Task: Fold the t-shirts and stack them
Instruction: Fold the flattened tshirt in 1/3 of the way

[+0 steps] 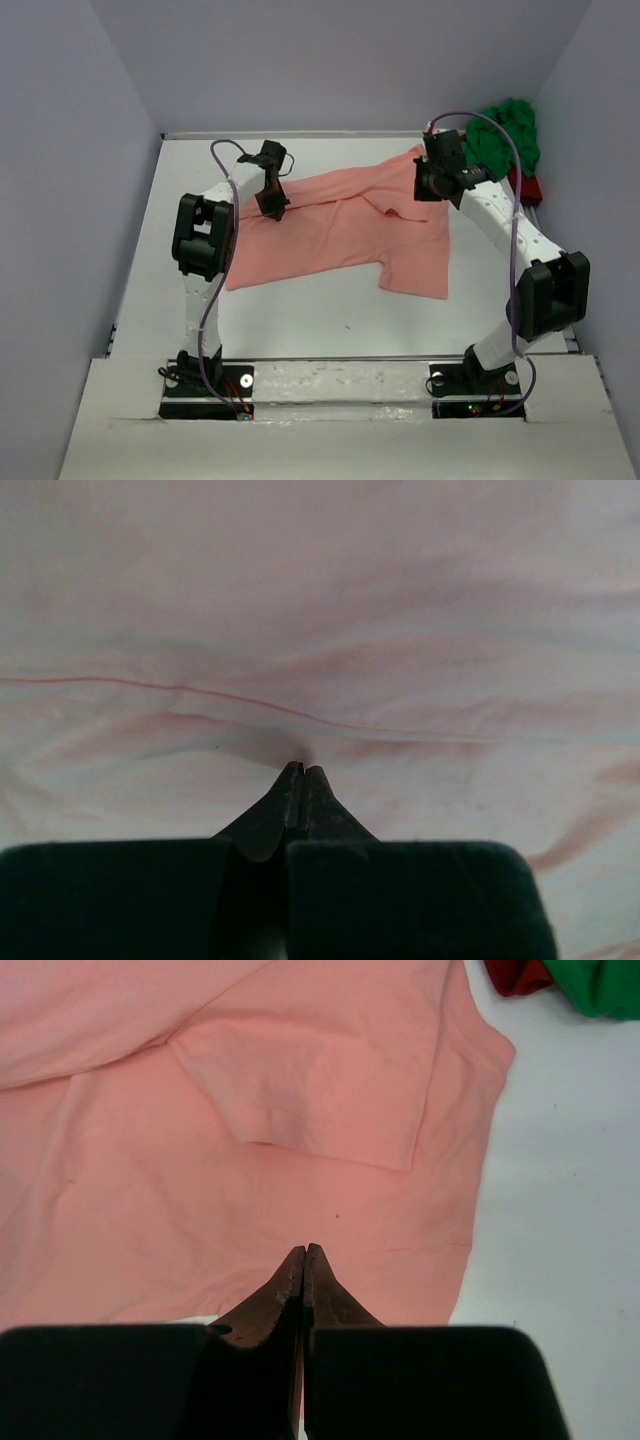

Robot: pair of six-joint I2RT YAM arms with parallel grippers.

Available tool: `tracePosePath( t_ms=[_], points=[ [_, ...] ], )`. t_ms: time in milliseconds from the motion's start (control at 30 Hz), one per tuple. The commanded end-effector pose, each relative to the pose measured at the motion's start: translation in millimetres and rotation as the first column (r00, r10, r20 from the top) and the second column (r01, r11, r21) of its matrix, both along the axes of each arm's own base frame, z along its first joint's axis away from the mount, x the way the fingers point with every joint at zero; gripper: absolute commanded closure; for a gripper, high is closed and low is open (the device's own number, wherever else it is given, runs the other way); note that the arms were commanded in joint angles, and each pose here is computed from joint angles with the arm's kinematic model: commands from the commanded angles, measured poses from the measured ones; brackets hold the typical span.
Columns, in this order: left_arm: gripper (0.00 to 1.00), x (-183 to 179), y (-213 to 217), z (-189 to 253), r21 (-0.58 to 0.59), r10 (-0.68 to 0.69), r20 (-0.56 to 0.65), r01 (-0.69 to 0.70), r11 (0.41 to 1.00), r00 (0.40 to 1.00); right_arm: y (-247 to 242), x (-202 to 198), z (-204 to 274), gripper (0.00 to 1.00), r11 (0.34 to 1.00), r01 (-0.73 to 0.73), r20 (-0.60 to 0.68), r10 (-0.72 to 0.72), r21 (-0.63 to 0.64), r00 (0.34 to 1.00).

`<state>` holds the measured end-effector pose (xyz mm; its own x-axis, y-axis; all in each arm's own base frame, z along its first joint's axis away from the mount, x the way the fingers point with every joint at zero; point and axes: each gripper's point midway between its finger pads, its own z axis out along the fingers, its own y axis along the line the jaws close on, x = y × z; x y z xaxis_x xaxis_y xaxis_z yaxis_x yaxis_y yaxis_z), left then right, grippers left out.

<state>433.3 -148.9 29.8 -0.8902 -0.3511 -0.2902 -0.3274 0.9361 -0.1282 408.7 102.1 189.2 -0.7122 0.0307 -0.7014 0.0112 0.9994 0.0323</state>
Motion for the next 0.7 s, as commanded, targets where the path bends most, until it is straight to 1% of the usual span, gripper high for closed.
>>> tracePosePath(
  t_ms=[0,133,200,300,467,667],
  points=[
    [1.0,12.7,-2.0,9.4,-0.018,-0.001,0.014,0.001,1.0,1.0,9.7,-7.9,-15.0,1.0,1.0,-0.004,-0.031,0.004,0.008,1.0],
    [1.0,12.5,3.6,0.0,-0.008,0.01,-0.014,-0.01,1.0,1.0,20.3,-17.4,-53.9,1.0,1.0,-0.029,-0.133,0.028,-0.003,0.991],
    [1.0,12.1,4.3,-3.5,-0.012,0.015,-0.019,-0.015,1.0,1.0,21.7,-20.1,-70.8,1.0,0.999,-0.028,-0.181,0.022,-0.028,0.983],
    [1.0,11.9,5.2,-5.5,-0.013,0.014,-0.027,-0.014,1.0,1.0,17.9,-20.1,-87.8,1.0,0.998,-0.009,-0.218,-0.004,-0.057,0.976],
    [1.0,11.0,10.2,-9.2,-0.003,0.017,-0.04,-0.017,1.0,0.999,19.5,-16.4,-108.1,1.0,0.997,-0.013,-0.271,-0.008,-0.076,0.963],
    [1.0,14.7,32.3,-14.0,0.011,0.05,-0.064,-0.049,0.999,0.997,19.5,-22.5,-126.0,1.0,0.996,-0.018,-0.326,-0.011,-0.084,0.945]
  ],
)
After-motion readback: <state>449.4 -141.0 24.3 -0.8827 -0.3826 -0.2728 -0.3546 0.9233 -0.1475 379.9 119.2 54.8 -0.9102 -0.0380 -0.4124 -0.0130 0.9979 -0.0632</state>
